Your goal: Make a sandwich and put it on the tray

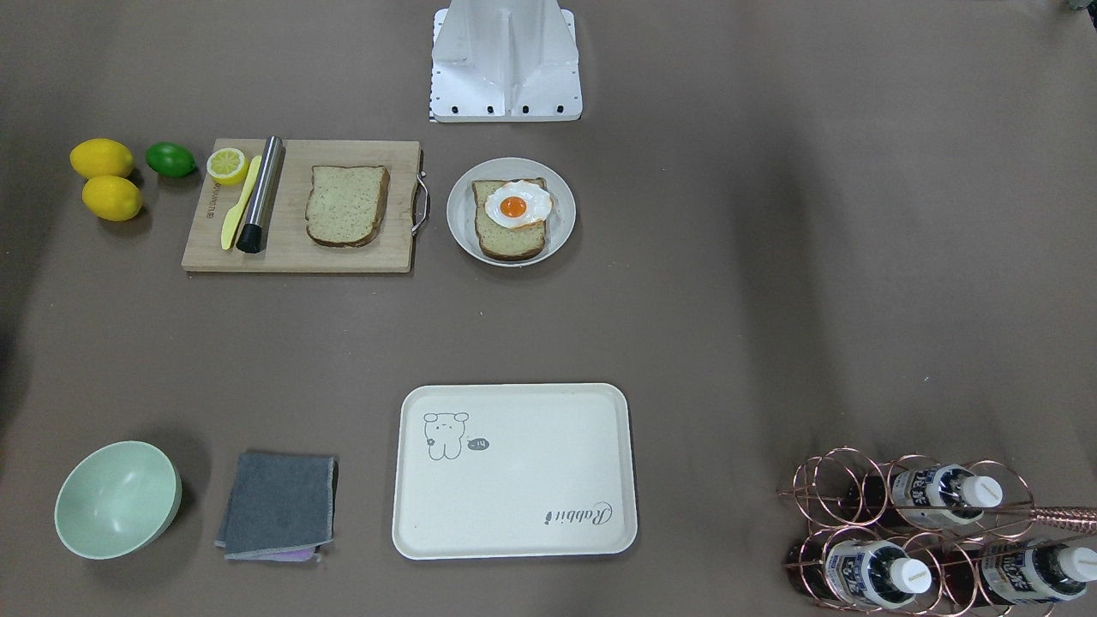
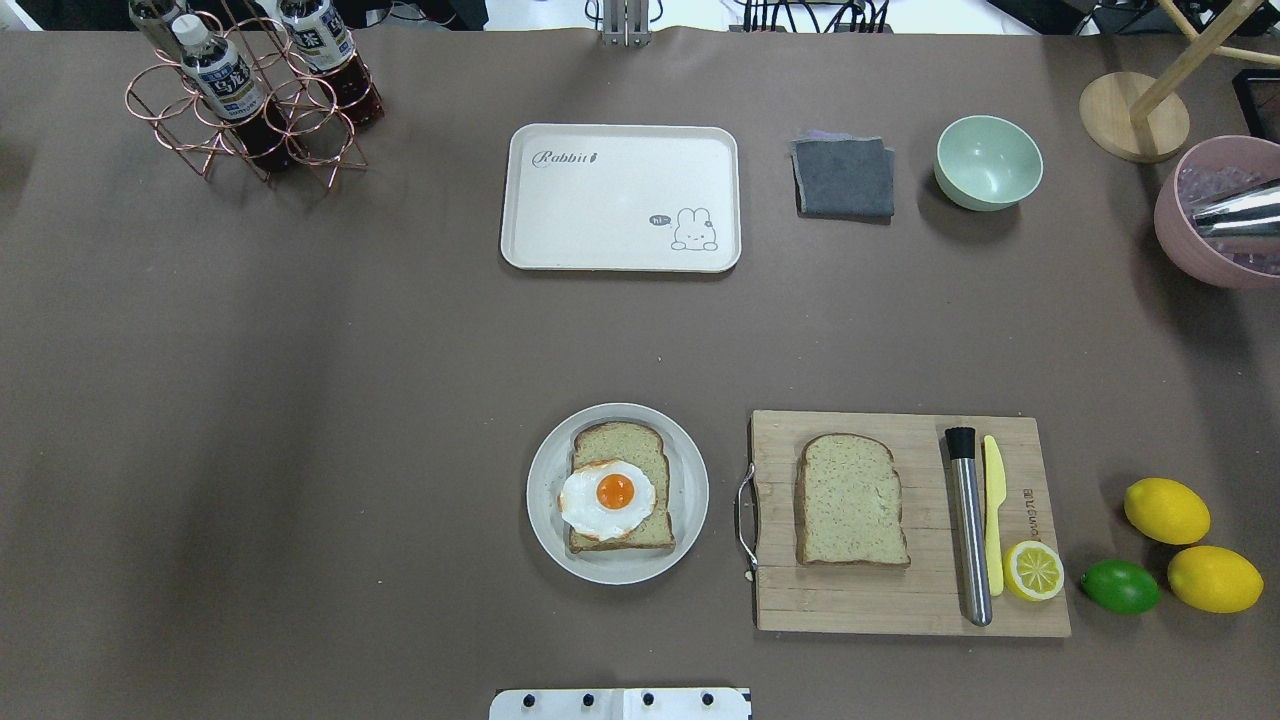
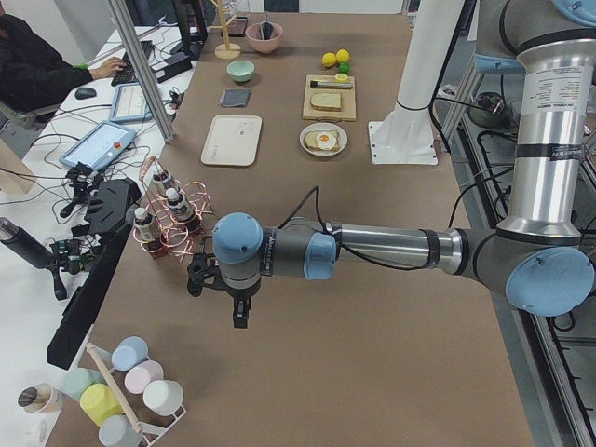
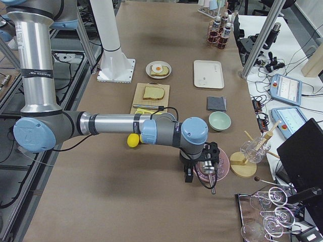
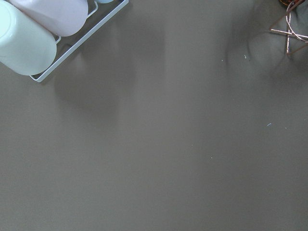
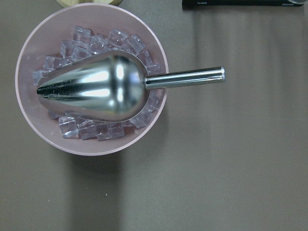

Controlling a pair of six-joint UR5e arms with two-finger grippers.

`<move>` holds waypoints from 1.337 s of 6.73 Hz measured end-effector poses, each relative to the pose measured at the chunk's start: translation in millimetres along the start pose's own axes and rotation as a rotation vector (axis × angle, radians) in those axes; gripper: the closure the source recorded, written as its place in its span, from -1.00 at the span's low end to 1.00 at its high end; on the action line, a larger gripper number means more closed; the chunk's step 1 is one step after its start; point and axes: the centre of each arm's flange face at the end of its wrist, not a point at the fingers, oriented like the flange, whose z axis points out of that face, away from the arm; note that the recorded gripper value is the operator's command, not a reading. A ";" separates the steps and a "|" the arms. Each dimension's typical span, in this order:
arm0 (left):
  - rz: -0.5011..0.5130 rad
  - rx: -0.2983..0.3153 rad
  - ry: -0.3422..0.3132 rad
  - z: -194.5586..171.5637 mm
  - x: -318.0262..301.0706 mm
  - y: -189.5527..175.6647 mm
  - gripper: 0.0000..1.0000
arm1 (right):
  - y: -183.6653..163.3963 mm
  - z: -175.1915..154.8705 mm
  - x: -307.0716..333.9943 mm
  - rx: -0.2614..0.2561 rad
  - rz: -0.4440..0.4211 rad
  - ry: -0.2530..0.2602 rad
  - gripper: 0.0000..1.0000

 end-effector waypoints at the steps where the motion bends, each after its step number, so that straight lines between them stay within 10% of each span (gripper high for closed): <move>1: -0.001 0.000 0.000 0.3 -0.5 0.7 -0.96 | 0.0 0.1 0.1 0.000 0.000 0.000 -1.00; 9: -0.006 -0.004 0.000 2.0 -3.3 4.7 -0.96 | 2.6 0.9 0.6 0.020 -0.032 0.002 -1.00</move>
